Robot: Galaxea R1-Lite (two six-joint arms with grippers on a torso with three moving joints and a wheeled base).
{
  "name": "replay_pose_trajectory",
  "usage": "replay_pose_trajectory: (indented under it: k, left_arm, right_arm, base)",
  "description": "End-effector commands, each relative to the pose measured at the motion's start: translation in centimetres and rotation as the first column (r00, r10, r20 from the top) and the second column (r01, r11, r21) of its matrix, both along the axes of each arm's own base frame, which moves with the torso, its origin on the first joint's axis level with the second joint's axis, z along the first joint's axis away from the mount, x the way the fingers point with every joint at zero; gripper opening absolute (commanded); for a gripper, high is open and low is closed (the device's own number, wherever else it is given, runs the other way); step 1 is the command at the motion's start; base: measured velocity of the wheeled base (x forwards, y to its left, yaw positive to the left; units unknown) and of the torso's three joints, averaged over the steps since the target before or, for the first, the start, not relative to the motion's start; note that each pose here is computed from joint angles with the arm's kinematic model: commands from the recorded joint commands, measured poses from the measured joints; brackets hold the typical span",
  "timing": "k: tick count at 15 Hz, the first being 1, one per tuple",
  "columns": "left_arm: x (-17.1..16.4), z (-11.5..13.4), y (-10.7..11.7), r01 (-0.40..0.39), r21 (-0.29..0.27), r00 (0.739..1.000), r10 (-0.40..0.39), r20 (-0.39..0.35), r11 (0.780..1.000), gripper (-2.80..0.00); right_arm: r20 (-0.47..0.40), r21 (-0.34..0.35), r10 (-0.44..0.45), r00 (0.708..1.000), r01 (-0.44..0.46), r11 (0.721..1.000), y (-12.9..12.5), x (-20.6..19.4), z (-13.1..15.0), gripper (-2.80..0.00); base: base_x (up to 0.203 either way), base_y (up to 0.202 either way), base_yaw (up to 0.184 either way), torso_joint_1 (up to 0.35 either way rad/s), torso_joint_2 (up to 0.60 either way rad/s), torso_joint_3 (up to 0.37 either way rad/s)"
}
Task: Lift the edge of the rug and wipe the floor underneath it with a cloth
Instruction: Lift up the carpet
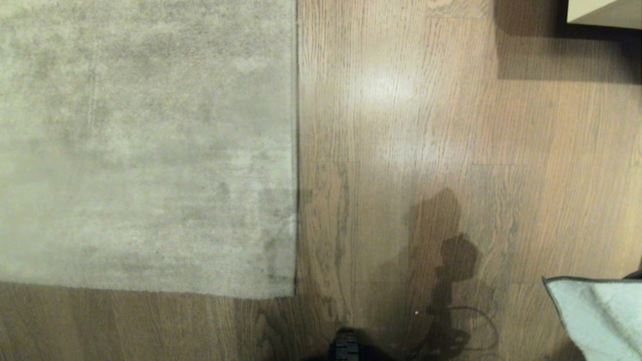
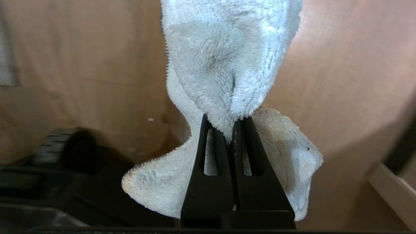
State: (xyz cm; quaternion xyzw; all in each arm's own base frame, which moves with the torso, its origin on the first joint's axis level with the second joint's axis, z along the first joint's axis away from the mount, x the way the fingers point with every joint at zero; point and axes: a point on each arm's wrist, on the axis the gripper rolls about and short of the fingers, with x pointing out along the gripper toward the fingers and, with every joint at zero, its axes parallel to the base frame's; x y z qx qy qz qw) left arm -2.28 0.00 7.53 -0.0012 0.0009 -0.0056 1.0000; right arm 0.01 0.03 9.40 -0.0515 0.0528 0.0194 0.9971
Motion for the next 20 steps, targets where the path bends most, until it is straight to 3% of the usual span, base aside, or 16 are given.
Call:
replay_pose_trajectory:
  k: [1,3,6,11,17,20]
  left_arm:
    - [0.0,0.0,0.0,0.001,0.001,1.0,-0.001,0.0,1.0,-2.8]
    - [0.0,0.0,0.0,0.001,0.001,1.0,-0.001,0.0,1.0,-2.8]
    - [0.0,0.0,0.0,0.0,-0.001,1.0,0.0,0.0,1.0,-2.8]
    - [0.0,0.0,0.0,0.0,-0.001,1.0,0.0,0.0,1.0,-2.8]
    - [0.0,0.0,0.0,0.0,-0.001,1.0,0.0,0.0,1.0,-2.8]
    - [0.0,0.0,0.0,0.001,-0.001,1.0,-0.001,0.0,1.0,-2.8]
  right_arm:
    - [-0.024,-0.008,-0.052,0.998,0.052,0.999,0.0,0.1,-0.1,-2.8]
    - [-0.069,-0.027,-0.065,0.996,0.063,0.998,0.0,0.0,-0.6,-2.8]
    - [-0.035,-0.013,-0.037,0.999,0.037,0.999,0.0,-0.8,-1.1,-2.8]
    - [0.117,0.027,-0.017,0.993,0.014,1.0,0.0,-2.3,-1.7,-2.8]
    - [0.119,0.044,-0.019,0.993,0.014,0.999,0.0,-2.3,-1.7,-2.8]
    - [0.118,0.084,-0.024,0.993,0.014,0.996,0.0,-2.3,-1.7,-2.8]
  base:
    - [0.0,0.0,0.0,0.0,0.0,0.0]
    - [0.0,0.0,0.0,0.0,0.0,0.0]
    - [0.0,0.0,0.0,0.0,0.0,0.0]
    - [0.0,0.0,0.0,0.0,0.0,0.0]
    - [0.0,0.0,0.0,0.0,0.0,0.0]
    - [0.0,0.0,0.0,0.0,0.0,0.0]
